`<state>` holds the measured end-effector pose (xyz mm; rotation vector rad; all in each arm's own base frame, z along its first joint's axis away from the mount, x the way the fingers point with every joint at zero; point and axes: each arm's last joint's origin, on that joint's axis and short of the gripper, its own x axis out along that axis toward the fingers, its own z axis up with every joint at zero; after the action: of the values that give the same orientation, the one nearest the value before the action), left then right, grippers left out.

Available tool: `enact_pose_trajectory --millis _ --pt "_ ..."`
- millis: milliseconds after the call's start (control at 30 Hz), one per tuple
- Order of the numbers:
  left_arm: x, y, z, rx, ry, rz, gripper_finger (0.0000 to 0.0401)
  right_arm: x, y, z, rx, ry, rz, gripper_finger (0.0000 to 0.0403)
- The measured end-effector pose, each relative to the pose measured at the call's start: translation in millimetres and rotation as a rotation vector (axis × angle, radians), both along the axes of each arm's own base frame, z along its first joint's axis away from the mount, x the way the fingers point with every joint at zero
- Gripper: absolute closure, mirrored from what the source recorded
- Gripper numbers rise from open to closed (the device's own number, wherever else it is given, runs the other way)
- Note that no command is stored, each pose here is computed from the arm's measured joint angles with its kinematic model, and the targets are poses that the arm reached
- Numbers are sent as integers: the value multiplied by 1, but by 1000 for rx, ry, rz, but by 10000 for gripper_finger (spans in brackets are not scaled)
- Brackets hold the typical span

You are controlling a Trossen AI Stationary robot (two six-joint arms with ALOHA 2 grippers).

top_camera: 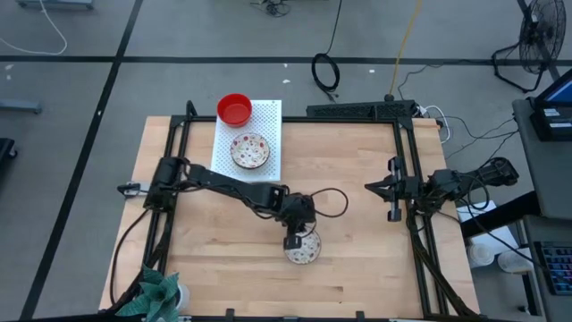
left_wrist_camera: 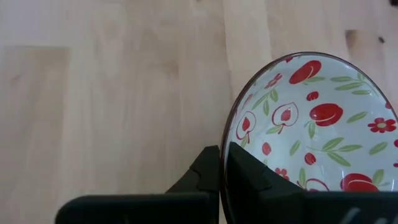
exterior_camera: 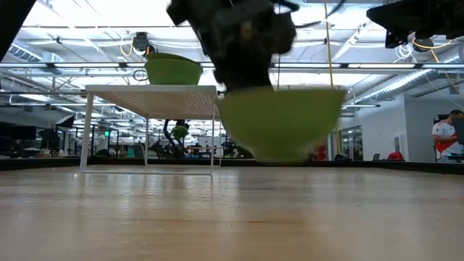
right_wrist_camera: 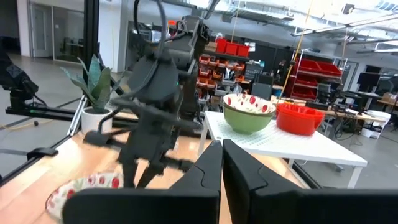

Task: Pick & Place Mini bowls
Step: Stack the white patterned bowl on top of the white patterned bowls on the shelf

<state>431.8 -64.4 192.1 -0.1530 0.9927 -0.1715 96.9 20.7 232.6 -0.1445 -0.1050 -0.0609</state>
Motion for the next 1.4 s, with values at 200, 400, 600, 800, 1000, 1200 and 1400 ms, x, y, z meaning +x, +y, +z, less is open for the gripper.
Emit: enact_pose_trajectory --millis 200,400,600,800,1000,1200,1400 --pt "-24 1 35 56 47 78 386 2 0 0 -3 5 -1 403" --pt "-49 -2 74 74 19 90 389 2 1 0 -1 -1 0 403" --pt "-79 -2 115 104 -35 121 385 3 1 0 -1 1 0 403" --pt "-109 0 147 95 -74 163 390 3 1 0 -2 4 0 403" --pt "-136 7 158 99 13 272 383 4 1 0 0 0 1 403" --pt "-155 12 163 72 99 379 390 5 2 0 1 6 0 403" --pt "-175 17 163 57 237 463 382 6 2 0 2 5 0 403"
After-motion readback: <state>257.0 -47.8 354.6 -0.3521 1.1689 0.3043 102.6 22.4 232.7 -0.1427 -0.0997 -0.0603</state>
